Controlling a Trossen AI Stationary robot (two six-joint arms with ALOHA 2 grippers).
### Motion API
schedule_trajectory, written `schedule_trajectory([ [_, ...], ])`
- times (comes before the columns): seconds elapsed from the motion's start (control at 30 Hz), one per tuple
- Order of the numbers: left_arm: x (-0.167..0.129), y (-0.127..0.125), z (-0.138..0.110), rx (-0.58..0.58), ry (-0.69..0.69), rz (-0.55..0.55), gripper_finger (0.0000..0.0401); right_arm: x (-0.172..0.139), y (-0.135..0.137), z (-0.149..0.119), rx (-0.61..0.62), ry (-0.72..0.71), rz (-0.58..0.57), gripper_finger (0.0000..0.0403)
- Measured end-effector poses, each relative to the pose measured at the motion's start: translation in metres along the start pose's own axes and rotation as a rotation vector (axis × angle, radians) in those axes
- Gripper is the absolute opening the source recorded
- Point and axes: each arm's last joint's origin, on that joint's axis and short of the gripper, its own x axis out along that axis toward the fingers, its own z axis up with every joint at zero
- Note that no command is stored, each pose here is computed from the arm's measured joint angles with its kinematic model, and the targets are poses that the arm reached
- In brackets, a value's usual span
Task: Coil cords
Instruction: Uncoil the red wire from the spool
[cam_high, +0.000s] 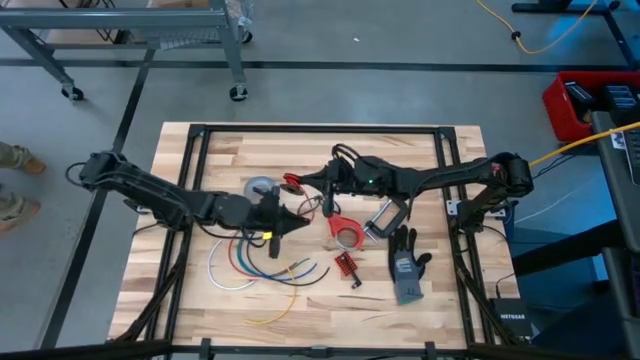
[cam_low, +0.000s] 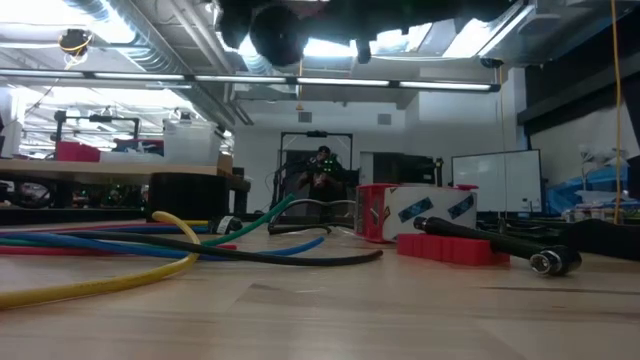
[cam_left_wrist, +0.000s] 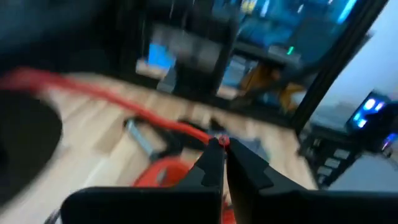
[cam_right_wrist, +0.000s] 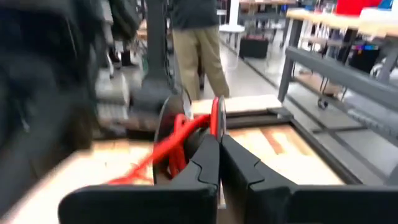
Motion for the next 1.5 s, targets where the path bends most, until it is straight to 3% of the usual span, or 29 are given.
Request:
schedule_trajectory([
  [0.17,-0.019,-0.001,0.024,0.059,-0.057,-0.005,0.0,0.0,0.003,-0.006,0.012,0.062,0.103,0.0005],
  [0.37,-0.066,0.011,0.038,0.081,-0.006,0.16,0.0,-0.001,0.006,-0.006,0.037,0.064,0.204,0.0005],
  [0.57,-0.112,0.028,0.033,-0.037,0.093,0.313,0.0,-0.001,0.007,-0.002,0.043,0.053,0.259,0.0005],
  [0.7,-0.122,0.033,0.019,-0.152,0.195,0.37,0.0,0.0,0.008,0.008,0.049,0.021,0.273,0.0005],
  [0.83,-0.117,0.034,-0.004,-0.228,0.293,0.417,0.0,0.001,0.008,0.028,0.015,-0.044,0.263,0.0005],
  [1.07,-0.085,0.021,-0.037,-0.296,0.32,0.421,0.0,0.001,0.004,0.061,-0.098,-0.14,0.097,0.0005],
  [1.17,-0.063,0.011,-0.042,-0.301,0.274,0.361,0.0,0.0,0.002,0.069,-0.128,-0.151,0.004,0.0005],
  [1.33,-0.027,-0.008,-0.041,-0.268,0.143,0.162,0.0,0.001,-0.003,0.064,-0.167,-0.08,-0.14,0.0005],
  [1.5,-0.013,-0.016,-0.025,-0.17,-0.036,0.033,0.0,0.001,-0.003,0.05,-0.189,0.066,-0.15,0.0005],
])
